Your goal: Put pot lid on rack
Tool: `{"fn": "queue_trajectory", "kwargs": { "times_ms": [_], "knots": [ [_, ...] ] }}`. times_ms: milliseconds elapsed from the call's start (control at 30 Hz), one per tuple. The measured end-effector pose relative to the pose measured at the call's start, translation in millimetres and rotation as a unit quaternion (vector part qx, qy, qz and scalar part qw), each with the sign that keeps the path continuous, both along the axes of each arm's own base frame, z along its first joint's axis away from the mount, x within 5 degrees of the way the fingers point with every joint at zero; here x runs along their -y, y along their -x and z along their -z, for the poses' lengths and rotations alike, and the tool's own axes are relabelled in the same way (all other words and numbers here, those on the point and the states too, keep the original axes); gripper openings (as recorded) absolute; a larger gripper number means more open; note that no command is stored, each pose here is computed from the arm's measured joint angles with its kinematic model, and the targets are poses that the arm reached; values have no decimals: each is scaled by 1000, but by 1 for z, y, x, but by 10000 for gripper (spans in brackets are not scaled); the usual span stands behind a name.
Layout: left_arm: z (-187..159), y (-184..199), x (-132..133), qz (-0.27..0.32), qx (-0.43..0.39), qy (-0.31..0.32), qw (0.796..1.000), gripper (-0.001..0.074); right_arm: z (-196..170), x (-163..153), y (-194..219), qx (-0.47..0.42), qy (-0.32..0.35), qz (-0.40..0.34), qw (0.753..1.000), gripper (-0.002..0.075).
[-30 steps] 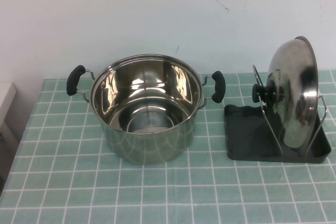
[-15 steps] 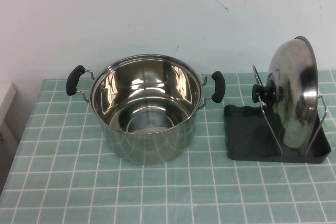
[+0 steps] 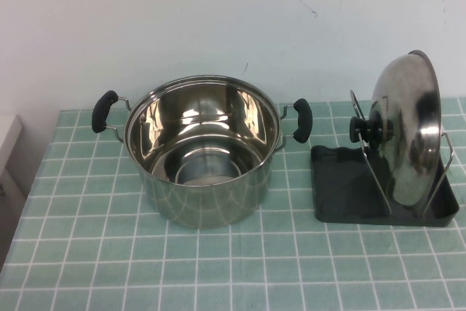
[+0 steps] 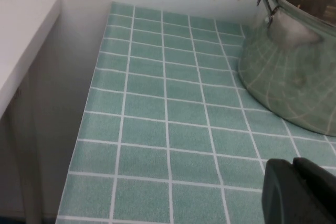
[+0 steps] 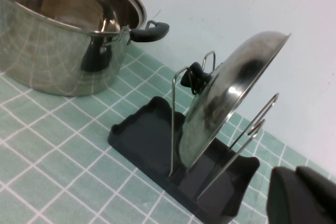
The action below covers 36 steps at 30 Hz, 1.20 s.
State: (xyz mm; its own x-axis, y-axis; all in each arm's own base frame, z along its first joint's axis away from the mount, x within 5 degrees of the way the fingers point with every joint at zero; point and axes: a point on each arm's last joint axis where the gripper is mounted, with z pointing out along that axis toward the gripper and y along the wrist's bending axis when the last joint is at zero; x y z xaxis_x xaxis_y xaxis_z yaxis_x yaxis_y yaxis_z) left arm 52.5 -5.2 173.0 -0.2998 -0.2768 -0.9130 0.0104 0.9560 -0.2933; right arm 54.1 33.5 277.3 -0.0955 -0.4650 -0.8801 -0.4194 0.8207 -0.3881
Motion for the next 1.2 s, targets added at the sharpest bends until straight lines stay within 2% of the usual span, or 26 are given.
{"fn": "queue_trajectory", "kwargs": {
  "times_ms": [967, 1200],
  "knots": [
    [0, 0, 0, 3, 0, -11, 1000, -2, 0, -1, 0, -2, -2, -3, 1000, -1],
    [0, 0, 0, 3, 0, -11, 1000, -2, -11, 10, -4, 64, -3, 59, 996, -1]
  ]
}}
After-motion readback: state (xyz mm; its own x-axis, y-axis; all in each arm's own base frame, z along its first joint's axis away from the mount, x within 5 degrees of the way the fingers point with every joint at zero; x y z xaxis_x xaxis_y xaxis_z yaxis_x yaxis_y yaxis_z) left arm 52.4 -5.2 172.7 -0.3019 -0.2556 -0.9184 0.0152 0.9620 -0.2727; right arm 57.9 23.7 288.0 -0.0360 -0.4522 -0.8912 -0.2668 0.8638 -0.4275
